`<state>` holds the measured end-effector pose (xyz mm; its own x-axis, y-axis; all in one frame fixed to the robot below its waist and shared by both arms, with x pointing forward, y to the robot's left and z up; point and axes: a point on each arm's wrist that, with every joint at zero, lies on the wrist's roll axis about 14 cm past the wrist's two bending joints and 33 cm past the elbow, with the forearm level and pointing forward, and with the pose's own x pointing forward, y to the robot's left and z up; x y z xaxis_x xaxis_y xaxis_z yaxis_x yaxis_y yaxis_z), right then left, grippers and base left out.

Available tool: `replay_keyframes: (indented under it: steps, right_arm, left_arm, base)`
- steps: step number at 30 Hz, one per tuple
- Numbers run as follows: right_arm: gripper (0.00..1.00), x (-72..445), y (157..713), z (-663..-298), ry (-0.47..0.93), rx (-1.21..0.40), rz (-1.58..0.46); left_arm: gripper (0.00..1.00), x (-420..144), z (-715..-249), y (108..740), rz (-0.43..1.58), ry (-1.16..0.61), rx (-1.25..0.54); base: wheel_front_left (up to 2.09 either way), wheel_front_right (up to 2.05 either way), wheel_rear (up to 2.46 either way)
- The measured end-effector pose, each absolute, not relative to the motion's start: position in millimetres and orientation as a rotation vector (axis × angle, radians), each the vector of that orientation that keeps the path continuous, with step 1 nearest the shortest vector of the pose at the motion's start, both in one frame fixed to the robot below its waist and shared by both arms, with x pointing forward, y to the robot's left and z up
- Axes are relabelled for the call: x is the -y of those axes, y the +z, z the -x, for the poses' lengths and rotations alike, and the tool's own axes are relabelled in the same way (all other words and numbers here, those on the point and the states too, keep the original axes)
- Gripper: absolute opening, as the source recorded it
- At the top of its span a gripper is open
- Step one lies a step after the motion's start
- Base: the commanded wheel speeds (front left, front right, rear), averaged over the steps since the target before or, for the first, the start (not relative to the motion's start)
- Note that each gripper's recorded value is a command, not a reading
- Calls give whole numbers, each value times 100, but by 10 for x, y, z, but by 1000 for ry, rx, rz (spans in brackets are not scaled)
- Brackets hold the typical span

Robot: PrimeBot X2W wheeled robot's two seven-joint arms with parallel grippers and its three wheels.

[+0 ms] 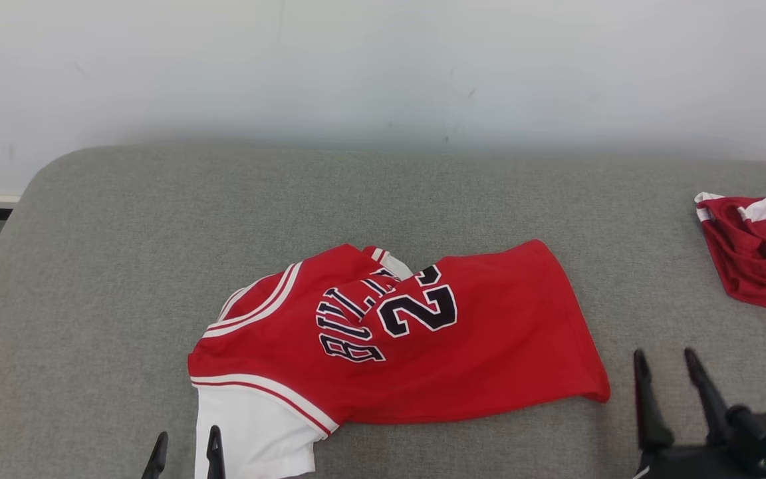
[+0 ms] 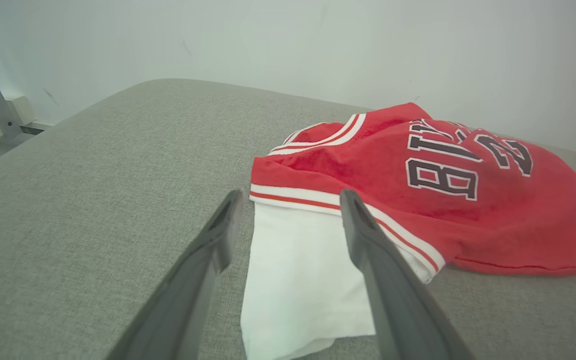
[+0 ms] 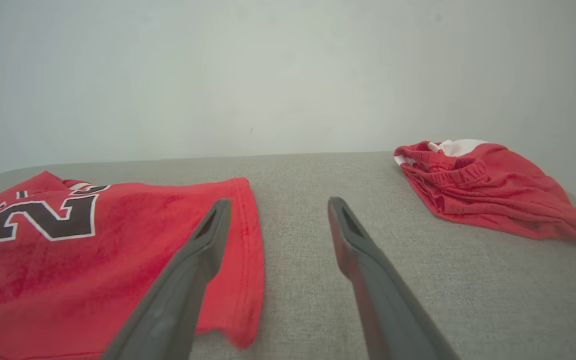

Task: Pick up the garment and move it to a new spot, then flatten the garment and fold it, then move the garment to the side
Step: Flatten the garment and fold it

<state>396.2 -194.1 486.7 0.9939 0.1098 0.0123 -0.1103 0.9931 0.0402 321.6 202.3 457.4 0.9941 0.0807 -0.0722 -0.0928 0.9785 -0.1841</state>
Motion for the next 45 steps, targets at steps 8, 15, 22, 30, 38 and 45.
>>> replay_keyframes:
  steps: [8,15,22,30,38,45]
  right_arm:
    - [100,1784,4623,-3668,105,-58,-93]
    - [100,1809,4478,-3647,93,-105,-98]
    - [100,1777,4328,-3721,108,-158,-89]
    - [100,1662,4198,-3841,140,-207,-89]
    - [100,1640,4097,-3947,143,-244,-87]
    - [0,1611,3992,-3961,146,-282,-88]
  left_arm:
    - [100,-2010,-3172,4457,188,89,-103]
    - [100,-2032,-3050,4161,201,107,-201]
    - [100,-2060,-2908,3870,227,128,-299]
    - [100,-2075,-2975,3781,255,130,-328]
    - [100,-1989,-3067,3696,299,106,-360]
    - [0,-1981,-3059,3568,371,136,-403]
  base:
    - [0,0,0]
    - [0,0,0]
    - [0,0,0]
    - [0,0,0]
    - [0,0,0]
    - [0,0,0]
